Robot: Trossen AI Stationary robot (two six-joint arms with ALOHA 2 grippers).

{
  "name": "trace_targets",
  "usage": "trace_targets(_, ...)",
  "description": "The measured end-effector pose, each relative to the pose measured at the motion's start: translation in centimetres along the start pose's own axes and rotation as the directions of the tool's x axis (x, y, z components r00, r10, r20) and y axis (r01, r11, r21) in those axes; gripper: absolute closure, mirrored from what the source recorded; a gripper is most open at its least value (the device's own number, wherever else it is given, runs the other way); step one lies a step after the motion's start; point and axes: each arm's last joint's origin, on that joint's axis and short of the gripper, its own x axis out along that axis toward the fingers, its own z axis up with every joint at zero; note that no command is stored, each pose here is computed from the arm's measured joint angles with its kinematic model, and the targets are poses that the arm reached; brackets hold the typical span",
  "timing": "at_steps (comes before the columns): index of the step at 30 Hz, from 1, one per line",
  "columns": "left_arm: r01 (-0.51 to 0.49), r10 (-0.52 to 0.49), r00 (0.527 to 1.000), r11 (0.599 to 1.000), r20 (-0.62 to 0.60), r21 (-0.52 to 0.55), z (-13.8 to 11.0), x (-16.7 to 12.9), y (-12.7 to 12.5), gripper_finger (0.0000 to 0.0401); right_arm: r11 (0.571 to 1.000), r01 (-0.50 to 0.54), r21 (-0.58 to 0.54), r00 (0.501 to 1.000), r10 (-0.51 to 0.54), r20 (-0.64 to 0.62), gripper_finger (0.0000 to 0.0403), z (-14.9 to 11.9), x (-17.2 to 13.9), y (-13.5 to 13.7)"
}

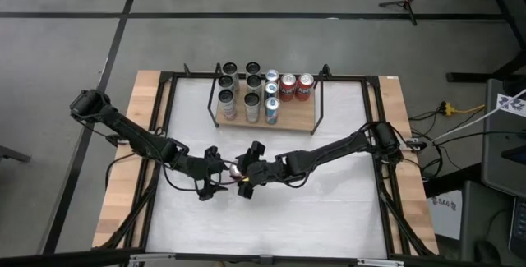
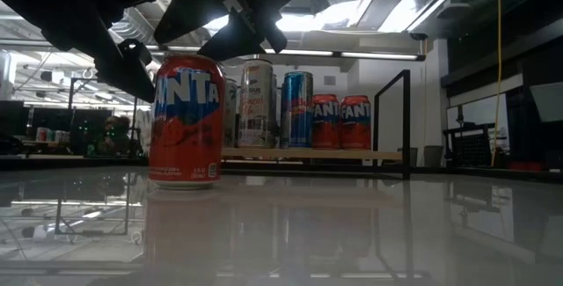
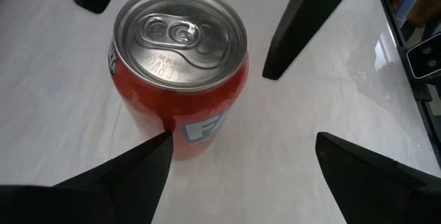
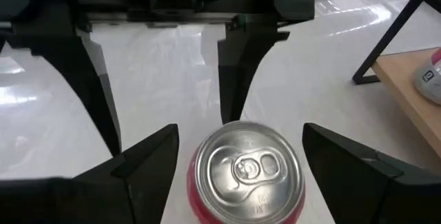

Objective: Place canned beverage on shelf
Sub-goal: Put the red soda can on the shelf

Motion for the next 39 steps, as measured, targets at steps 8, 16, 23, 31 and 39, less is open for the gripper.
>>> trace_targets(8, 0.002, -0.002, 1.000, 1.000, 0.001, 0.000, 0.0, 0.0, 0.0, 0.0051, 1.000, -0.007, 0.019, 1.000, 0.007, -0.013, 0.0100, -0.8, 1.0, 0.2)
trace_targets(16, 0.003, -0.003, 1.000, 1.000, 0.003, 0.000, 0.0, 0.0, 0.0, 0.0051, 1.000, 0.009, 0.018, 1.000, -0.009, -0.027, 0.0100, -1.5, 1.6, 0.2)
trace_targets(23, 0.002, -0.002, 1.000, 1.000, 0.003, 0.000, 0.0, 0.0, 0.0, 0.0051, 1.000, 0.002, 0.015, 0.999, -0.002, -0.038, 0.0100, -1.6, 1.6, 0.2)
trace_targets(31, 0.005, -0.005, 1.000, 1.000, 0.001, 0.001, 0.0, 0.0, 0.0, 0.0051, 0.999, -0.036, 0.013, 0.998, 0.036, -0.059, 0.0100, -1.6, 1.6, 0.3)
trace_targets(39, 0.005, -0.005, 1.000, 1.000, 0.000, 0.001, 0.0, 0.0, 0.0, 0.0051, 0.996, -0.088, 0.012, 0.992, 0.089, -0.088, 0.0100, -1.8, 1.6, 0.4)
